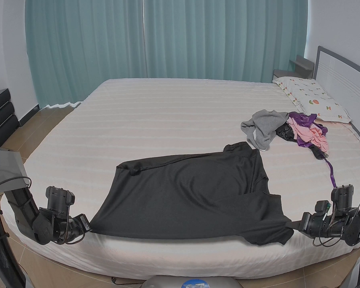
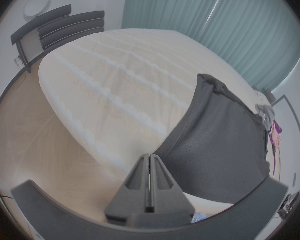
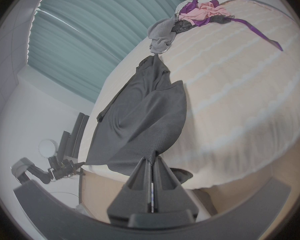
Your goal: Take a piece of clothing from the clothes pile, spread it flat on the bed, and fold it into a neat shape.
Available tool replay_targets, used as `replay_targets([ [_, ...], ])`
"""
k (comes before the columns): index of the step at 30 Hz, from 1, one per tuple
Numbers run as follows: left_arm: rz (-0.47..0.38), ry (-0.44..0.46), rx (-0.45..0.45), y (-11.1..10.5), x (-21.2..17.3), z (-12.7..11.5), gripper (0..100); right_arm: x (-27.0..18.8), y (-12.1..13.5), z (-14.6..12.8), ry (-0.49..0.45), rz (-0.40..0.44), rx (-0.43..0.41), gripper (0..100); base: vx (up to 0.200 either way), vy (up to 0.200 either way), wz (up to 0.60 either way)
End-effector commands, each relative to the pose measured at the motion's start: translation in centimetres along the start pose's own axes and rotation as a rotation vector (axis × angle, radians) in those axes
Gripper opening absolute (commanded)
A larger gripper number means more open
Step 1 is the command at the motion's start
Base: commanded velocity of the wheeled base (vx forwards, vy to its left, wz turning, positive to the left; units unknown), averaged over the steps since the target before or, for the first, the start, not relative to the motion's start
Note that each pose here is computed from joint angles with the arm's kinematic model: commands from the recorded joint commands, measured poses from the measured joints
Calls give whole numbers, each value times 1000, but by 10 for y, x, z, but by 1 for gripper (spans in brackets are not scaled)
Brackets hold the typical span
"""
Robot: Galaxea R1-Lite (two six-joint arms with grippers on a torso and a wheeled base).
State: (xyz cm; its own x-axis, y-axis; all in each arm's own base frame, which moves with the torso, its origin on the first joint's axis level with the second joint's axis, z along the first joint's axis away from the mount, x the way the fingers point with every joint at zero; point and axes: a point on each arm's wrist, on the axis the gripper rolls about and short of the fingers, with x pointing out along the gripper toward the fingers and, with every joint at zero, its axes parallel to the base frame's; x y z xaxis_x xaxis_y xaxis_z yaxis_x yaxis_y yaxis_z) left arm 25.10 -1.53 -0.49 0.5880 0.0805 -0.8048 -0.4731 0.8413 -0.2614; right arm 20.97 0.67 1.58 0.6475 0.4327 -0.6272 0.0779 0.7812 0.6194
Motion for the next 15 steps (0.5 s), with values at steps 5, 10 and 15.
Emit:
replay_targets([
  [5,39,71,93,6,-15,-10,0,-27,-11,-16,14,-59,-17,0,0,0,0],
  [10,54,110,148,9,-17,-19,0,-29,-17,-22,75,-95,-24,0,0,0,0],
  [15,60,138,174,9,-18,-27,0,-29,-21,-31,159,-124,-64,0,0,0,0],
])
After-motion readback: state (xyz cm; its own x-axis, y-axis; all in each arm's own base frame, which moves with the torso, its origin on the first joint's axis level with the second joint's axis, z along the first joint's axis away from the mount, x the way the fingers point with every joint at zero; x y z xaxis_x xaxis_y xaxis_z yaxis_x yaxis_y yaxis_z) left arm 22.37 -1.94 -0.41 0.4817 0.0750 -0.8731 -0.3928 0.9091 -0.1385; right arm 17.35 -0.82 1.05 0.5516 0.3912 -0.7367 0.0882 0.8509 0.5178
